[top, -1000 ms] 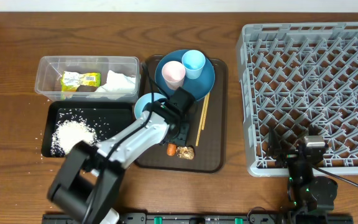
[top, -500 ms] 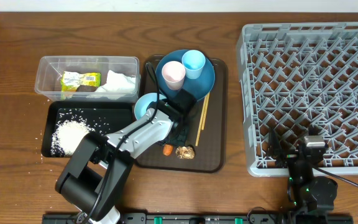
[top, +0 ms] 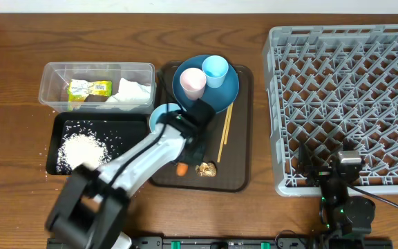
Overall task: Sort waste into correct bins and load items into the dishwasher rack
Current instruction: 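Carry the carrot left and drop it onto the black tray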
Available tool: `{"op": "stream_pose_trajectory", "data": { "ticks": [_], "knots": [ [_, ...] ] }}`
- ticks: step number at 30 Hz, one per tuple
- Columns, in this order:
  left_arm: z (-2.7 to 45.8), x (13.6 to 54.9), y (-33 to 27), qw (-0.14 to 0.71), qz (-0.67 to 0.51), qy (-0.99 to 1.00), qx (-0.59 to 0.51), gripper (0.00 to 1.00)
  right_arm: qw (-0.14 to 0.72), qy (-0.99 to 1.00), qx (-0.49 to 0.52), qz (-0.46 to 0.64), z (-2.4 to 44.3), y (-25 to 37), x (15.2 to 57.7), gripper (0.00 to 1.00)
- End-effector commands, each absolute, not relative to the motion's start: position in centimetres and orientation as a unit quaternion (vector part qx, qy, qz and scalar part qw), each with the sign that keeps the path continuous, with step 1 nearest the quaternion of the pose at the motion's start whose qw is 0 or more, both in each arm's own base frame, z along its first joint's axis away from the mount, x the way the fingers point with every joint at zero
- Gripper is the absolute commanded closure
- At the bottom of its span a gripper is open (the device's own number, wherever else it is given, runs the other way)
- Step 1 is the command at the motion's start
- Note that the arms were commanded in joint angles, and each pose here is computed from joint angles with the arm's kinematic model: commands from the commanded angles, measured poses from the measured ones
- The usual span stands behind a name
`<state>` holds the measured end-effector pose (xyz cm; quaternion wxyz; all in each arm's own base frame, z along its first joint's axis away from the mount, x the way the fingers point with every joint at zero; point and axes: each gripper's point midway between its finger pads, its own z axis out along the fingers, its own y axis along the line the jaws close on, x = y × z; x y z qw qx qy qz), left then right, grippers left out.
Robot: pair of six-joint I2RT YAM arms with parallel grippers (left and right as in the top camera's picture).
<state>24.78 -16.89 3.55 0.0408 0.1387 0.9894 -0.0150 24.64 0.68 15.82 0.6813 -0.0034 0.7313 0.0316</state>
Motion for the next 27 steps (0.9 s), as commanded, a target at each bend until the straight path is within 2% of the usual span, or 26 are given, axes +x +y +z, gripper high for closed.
{"op": "stream_pose_trajectory", "data": {
  "ticks": [1, 7, 14, 22, 27],
  "knots": [
    [8.2, 26.3, -17.5, 0.111, -0.039, 0.984, 0.136, 0.94, 0.680, 0.732, -0.010, 0.027, 15.7, 0.7, 24.6, 0.01],
    [12.8, 26.4, -16.4, 0.176, -0.055, 0.975, 0.123, 0.94, 0.680, 0.732, -0.010, 0.027, 15.7, 0.7, 24.6, 0.01],
    [15.6, 28.5, -9.8, 0.233, -0.002, 0.972, 0.004, 0.94, 0.680, 0.732, -0.010, 0.027, 15.7, 0.7, 24.6, 0.01],
    [13.1, 29.1, -0.7, 0.197, 0.036, 0.964, -0.173, 0.94, 0.680, 0.732, -0.010, 0.027, 15.7, 0.7, 24.6, 0.01],
    [10.9, 28.7, 2.4, 0.158, 0.055, 0.959, -0.228, 0.94, 0.680, 0.732, -0.010, 0.027, 15.7, 0.7, 24.6, 0.01]
  ]
}}
